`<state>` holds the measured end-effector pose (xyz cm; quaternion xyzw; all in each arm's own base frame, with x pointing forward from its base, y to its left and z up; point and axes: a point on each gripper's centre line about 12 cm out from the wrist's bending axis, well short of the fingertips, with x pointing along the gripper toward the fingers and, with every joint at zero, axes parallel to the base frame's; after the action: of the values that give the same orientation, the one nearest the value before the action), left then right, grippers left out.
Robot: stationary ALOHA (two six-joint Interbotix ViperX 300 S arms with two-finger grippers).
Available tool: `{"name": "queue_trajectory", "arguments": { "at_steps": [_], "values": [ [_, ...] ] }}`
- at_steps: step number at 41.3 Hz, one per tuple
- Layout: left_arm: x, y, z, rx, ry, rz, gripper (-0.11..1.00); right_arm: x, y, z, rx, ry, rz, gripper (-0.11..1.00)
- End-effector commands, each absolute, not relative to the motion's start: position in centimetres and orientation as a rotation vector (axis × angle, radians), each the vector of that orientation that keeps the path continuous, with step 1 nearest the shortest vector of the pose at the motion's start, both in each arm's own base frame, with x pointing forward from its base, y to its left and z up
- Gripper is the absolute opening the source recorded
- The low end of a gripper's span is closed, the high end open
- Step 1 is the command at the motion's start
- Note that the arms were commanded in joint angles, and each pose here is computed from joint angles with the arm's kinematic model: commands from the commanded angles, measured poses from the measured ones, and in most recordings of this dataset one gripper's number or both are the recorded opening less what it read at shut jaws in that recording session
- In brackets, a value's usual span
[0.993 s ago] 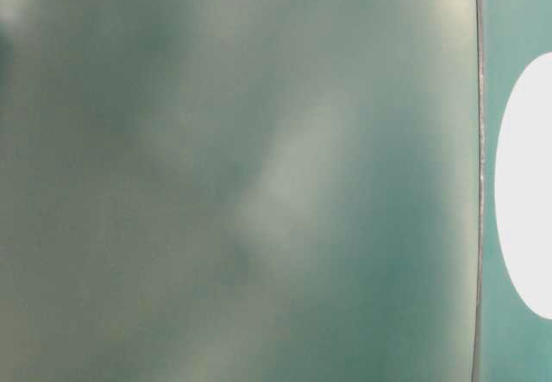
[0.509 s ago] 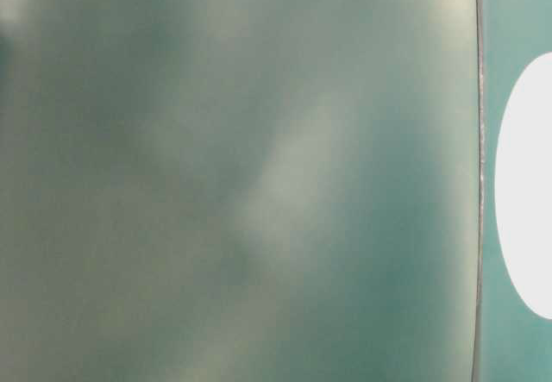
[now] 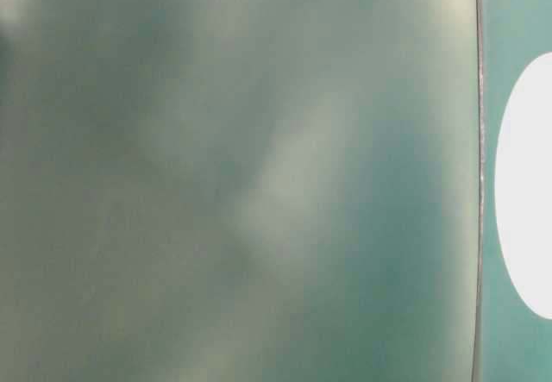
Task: Scoop the yellow hexagonal prism block from the bowl with a spoon using the right arm.
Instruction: 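Close the right gripper on the red spoon handle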
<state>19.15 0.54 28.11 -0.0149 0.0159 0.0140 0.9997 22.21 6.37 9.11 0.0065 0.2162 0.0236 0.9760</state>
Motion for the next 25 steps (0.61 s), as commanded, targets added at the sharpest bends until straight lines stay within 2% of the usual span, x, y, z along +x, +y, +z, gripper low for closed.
{"name": "queue_trajectory", "arguments": {
  "at_steps": [1, 25],
  "values": [
    [19.35, 0.57, 28.38, -0.025, 0.026, 0.029, 0.0, 22.58, 6.63, 9.53, 0.014, 0.413, 0.058, 0.47],
    [19.36, 0.57, 28.45, -0.025, 0.024, 0.029, 0.0, 23.42, 6.87, 9.2, 0.014, 0.422, 0.049, 0.47]
  ]
}}
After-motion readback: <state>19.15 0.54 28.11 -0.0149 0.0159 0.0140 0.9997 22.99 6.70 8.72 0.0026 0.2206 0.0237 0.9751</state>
